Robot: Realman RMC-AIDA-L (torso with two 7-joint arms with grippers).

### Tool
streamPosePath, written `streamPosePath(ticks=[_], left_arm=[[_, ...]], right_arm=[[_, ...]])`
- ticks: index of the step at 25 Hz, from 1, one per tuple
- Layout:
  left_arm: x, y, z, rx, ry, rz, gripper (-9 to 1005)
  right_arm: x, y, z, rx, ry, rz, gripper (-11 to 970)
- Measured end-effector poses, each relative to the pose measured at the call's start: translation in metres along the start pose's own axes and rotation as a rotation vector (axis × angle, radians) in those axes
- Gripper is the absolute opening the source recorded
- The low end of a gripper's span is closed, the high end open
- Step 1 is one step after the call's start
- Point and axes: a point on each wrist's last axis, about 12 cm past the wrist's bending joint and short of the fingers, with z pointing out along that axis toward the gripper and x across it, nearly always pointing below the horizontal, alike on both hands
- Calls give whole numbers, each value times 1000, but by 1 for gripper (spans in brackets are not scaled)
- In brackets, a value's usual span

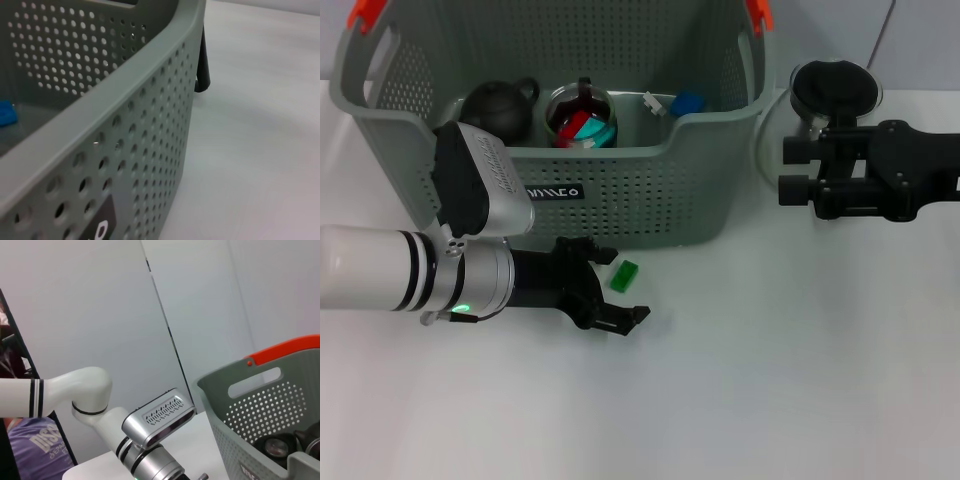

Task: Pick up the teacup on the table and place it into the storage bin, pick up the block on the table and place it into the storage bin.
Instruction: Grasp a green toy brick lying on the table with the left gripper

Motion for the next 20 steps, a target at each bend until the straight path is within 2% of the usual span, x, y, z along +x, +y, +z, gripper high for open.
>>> streamPosePath(ticks=[5,12,13,15,20], left_arm=[[0,0,0,-1,1,-1,948],[-2,-6,-6,85,5,-11,948],[-3,-8,-25,161,-4,-26,948],[-2,-6,-38,172,-18,-40,948],[6,-5,-89,244,-100,-92,947]], right_arm=[[0,0,2,-6,4,-2,685],[1,2,3,-26,23,-1,685],[1,3,4,-30,31,1,685],[2,3,6,-39,51,4,686],[5,2,22,-52,127,3,686]])
